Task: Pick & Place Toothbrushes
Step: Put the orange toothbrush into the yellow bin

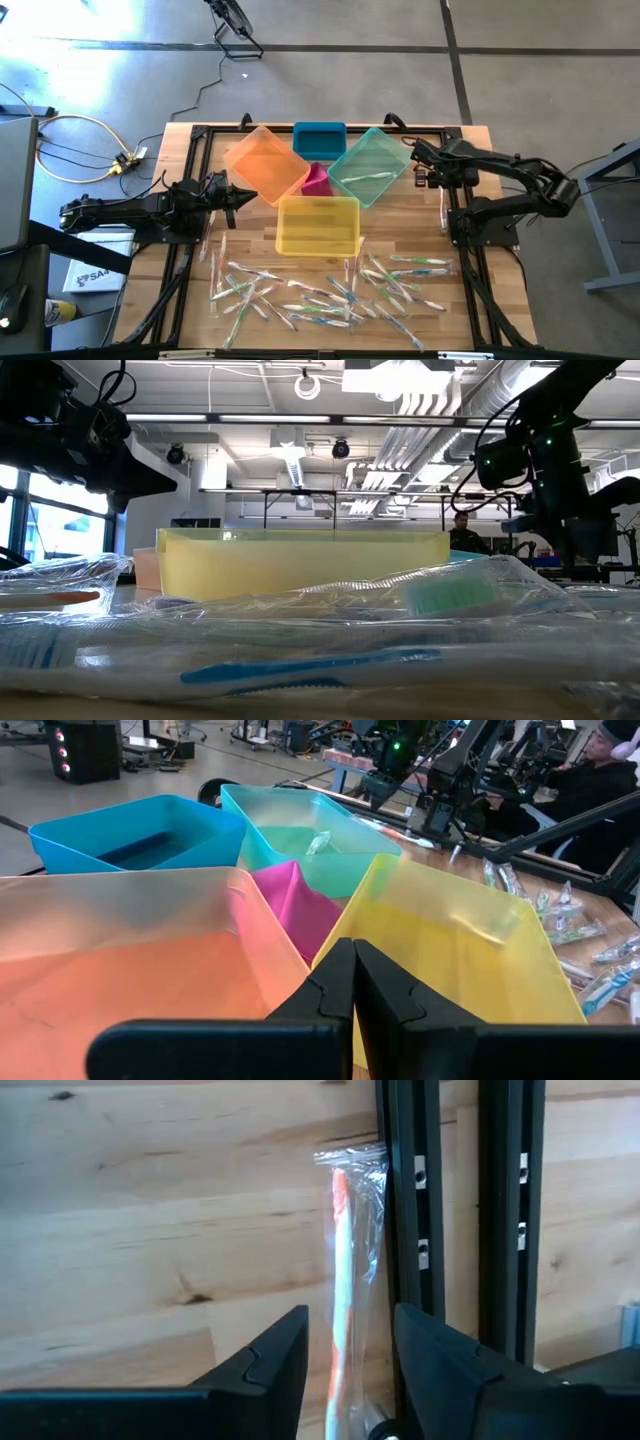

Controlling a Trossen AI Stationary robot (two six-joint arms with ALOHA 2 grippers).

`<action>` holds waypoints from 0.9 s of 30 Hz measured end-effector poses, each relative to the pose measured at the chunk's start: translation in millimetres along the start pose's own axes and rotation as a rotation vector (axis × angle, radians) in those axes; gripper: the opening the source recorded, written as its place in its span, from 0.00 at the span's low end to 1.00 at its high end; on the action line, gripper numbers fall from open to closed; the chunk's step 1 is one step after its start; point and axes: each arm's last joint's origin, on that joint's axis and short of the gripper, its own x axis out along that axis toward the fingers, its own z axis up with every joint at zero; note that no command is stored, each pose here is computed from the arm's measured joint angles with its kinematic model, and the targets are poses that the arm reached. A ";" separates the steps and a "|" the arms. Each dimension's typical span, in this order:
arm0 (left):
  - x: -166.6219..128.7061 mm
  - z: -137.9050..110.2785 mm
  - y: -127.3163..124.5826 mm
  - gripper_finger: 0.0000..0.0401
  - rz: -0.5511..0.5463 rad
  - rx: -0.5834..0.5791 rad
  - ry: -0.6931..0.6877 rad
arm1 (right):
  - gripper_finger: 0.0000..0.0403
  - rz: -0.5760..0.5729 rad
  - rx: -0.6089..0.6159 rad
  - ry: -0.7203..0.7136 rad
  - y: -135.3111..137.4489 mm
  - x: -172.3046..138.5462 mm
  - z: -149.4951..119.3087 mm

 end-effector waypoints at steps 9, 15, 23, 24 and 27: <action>0.0 0.1 0.0 0.00 0.000 0.000 0.000 | 0.36 -0.014 0.023 -0.011 -4.5 37.3 -15.6; 0.0 0.0 0.0 0.00 0.000 0.007 0.000 | 0.35 -0.006 0.018 -0.004 -6.2 45.5 -20.1; 0.0 0.1 0.0 0.00 0.000 0.007 0.000 | 0.21 0.045 0.000 -0.004 -2.5 46.4 -18.8; 0.0 0.1 0.0 0.00 0.000 0.007 0.000 | 0.19 0.048 0.000 -0.004 -2.2 46.4 -18.7; 0.0 0.0 0.0 0.00 0.000 0.007 0.000 | 0.11 0.050 0.000 -0.005 -2.0 46.5 -18.6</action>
